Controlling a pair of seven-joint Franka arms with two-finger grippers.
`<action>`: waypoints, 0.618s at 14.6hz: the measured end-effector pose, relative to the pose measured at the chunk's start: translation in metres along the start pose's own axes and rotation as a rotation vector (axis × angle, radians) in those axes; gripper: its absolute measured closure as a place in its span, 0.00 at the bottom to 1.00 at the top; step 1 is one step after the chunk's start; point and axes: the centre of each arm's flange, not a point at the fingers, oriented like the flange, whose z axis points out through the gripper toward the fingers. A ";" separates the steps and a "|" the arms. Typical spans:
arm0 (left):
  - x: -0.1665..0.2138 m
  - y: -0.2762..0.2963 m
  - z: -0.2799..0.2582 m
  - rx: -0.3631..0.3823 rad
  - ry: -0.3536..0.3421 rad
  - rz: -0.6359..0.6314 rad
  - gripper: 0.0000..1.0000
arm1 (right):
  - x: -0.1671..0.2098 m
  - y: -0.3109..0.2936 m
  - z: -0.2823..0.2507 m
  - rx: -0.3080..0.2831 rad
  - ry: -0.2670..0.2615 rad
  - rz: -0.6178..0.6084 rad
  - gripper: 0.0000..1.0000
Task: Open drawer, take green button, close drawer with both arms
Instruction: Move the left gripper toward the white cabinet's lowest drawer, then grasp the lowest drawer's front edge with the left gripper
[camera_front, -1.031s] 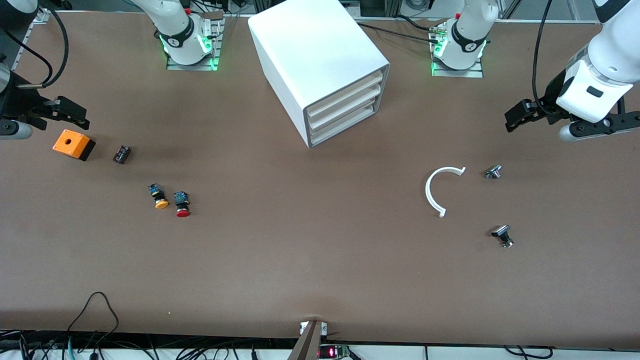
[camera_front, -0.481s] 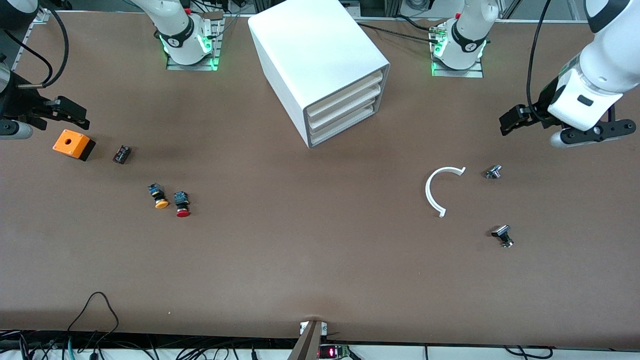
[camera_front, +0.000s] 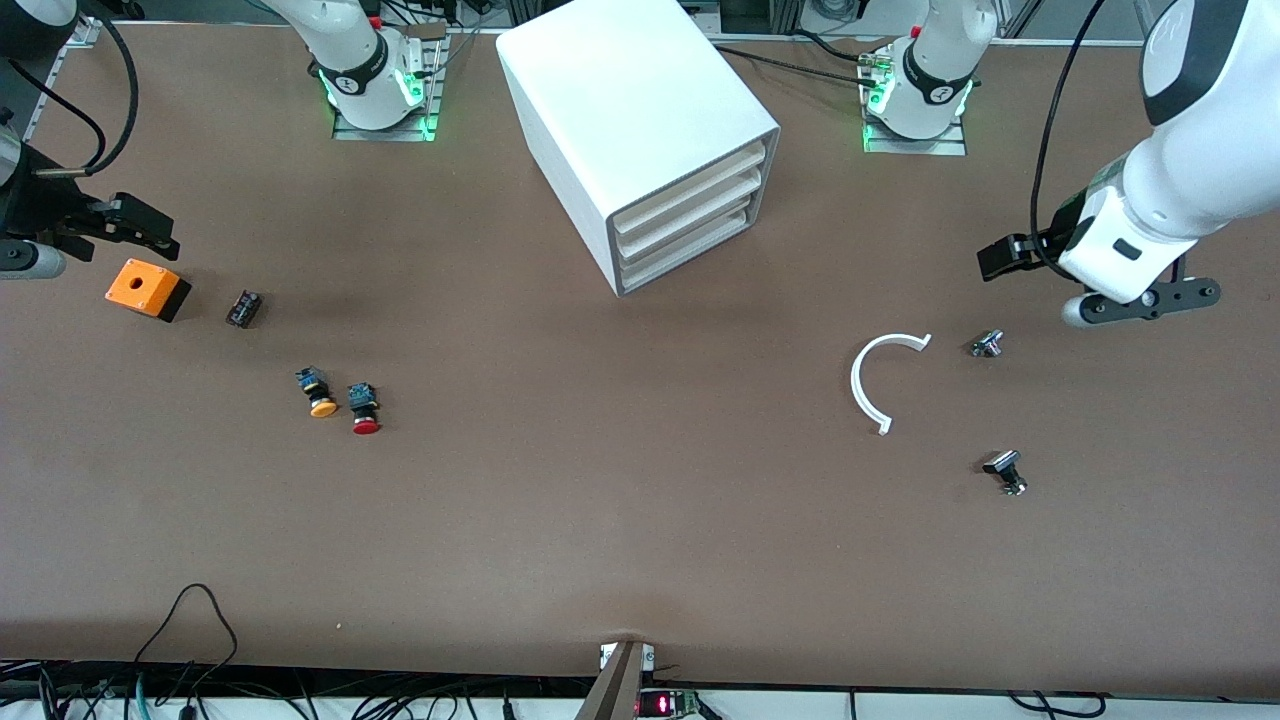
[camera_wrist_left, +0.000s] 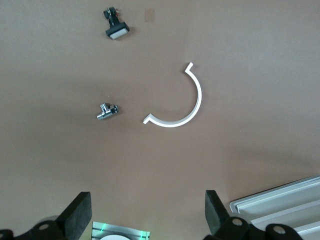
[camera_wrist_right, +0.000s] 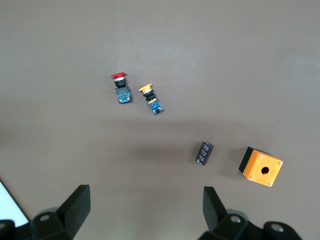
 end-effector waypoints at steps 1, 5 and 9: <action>0.005 0.001 0.006 0.000 -0.012 0.000 0.00 | 0.000 0.000 0.000 0.000 0.001 0.000 0.00; 0.024 0.018 0.056 -0.093 -0.138 0.001 0.00 | 0.001 0.000 0.000 0.000 0.004 0.000 0.00; 0.038 0.051 0.176 -0.214 -0.342 0.003 0.00 | 0.004 -0.001 0.007 -0.001 -0.008 -0.001 0.00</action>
